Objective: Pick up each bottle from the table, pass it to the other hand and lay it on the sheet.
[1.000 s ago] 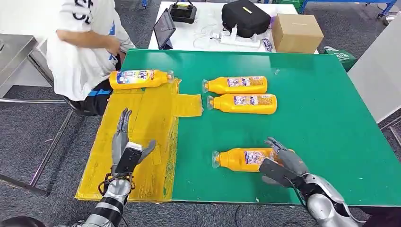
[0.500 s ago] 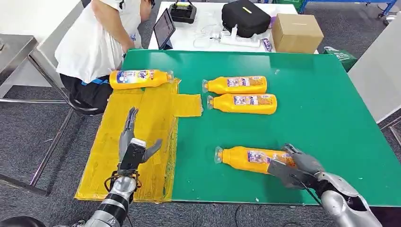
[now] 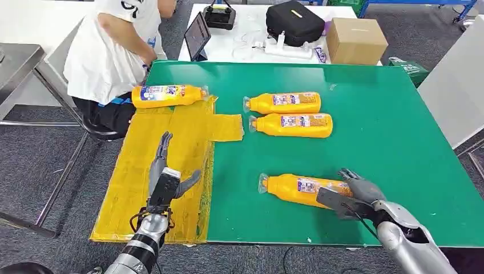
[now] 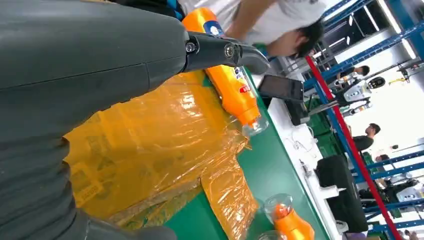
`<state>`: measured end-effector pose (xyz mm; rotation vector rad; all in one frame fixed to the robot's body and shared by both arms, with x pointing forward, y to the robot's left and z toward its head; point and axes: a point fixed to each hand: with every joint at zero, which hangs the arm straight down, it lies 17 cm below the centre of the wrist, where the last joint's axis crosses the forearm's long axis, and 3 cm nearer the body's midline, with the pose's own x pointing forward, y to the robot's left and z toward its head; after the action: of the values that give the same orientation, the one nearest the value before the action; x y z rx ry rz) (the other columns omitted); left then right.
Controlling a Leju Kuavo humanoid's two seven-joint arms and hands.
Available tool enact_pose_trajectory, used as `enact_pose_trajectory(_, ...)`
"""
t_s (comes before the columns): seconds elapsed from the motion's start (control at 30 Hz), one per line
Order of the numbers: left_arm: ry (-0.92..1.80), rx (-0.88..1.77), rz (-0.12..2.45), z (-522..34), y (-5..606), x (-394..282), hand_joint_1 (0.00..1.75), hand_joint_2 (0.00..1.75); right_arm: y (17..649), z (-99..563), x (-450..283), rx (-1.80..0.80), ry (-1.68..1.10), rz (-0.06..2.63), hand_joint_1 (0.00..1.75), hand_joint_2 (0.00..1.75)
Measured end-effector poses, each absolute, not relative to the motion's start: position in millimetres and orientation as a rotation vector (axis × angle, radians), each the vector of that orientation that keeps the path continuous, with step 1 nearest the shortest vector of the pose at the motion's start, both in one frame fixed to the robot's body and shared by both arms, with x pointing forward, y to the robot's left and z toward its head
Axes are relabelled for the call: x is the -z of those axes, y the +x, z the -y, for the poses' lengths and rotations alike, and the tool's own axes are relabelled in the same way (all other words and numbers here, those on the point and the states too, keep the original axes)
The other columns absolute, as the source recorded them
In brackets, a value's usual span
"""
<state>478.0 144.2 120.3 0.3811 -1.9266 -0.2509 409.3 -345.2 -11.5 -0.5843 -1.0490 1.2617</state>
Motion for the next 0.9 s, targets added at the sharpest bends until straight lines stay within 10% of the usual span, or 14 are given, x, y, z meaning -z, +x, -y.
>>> enact_pose_trajectory(0.07, 0.378, 0.242, 1.926, -144.0, 478.0, -120.5, 0.00, 1.75, 414.7, 337.4, 10.4, -1.251, -0.601, 1.083, 0.35, 1.75)
enact_pose_trajectory(0.13, 0.378, 0.238, 1.926, -143.2, 477.9, -121.0, 0.00, 1.75, 418.5, 325.4, 9.0, -1.241, -0.609, 1.128, 1.33, 1.75)
enact_pose_trajectory(0.2, 0.377, 0.236, 1.925, -143.2, 477.9, -121.0, 0.00, 1.75, 420.4, 311.7, 5.9, -1.236, -0.602, 1.181, 1.75, 1.75)
enact_pose_trajectory(0.9, 0.266, 0.225, 1.898, -129.4, 474.3, -114.5, 0.00, 1.75, 404.9, 218.4, -54.6, -0.926, -0.500, 1.644, 1.75, 1.75)
